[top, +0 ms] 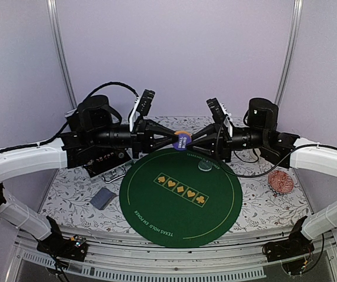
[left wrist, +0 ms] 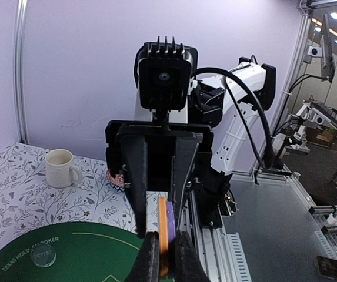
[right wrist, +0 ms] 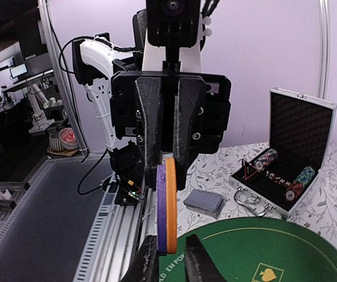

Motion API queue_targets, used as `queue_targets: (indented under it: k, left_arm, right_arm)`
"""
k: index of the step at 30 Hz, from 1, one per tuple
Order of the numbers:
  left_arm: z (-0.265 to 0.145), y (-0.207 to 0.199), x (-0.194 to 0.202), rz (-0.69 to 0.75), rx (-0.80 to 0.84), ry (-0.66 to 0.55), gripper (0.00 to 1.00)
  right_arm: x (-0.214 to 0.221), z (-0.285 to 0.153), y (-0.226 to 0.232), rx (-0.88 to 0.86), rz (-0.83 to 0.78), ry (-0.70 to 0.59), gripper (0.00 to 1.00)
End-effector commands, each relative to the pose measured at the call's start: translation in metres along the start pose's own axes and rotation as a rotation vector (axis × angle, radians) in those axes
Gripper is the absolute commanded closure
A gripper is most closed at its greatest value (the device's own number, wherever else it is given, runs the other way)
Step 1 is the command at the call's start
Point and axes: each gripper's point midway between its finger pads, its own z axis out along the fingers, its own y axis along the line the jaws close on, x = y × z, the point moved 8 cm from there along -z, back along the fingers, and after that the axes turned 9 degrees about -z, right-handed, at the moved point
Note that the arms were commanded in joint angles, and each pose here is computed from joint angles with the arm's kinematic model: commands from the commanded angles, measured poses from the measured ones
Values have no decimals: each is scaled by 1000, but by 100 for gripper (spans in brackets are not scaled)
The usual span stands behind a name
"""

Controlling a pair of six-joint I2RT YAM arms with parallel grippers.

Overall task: Distribute texas hold em gaming equipment
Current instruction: Pass from the left arm to the right, then adjust the big blind button on the poker table mat.

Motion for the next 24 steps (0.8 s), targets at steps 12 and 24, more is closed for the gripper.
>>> queue_targets:
  k: [12, 24]
  left_arm:
    - [-2, -8, 0, 16, 13, 19, 68]
    - [-8, 4, -7, -34, -68, 35, 84]
  right_arm:
    - [-6, -7, 13, -37, -79, 3, 98]
    - [-6, -7, 12, -32, -86, 25, 98]
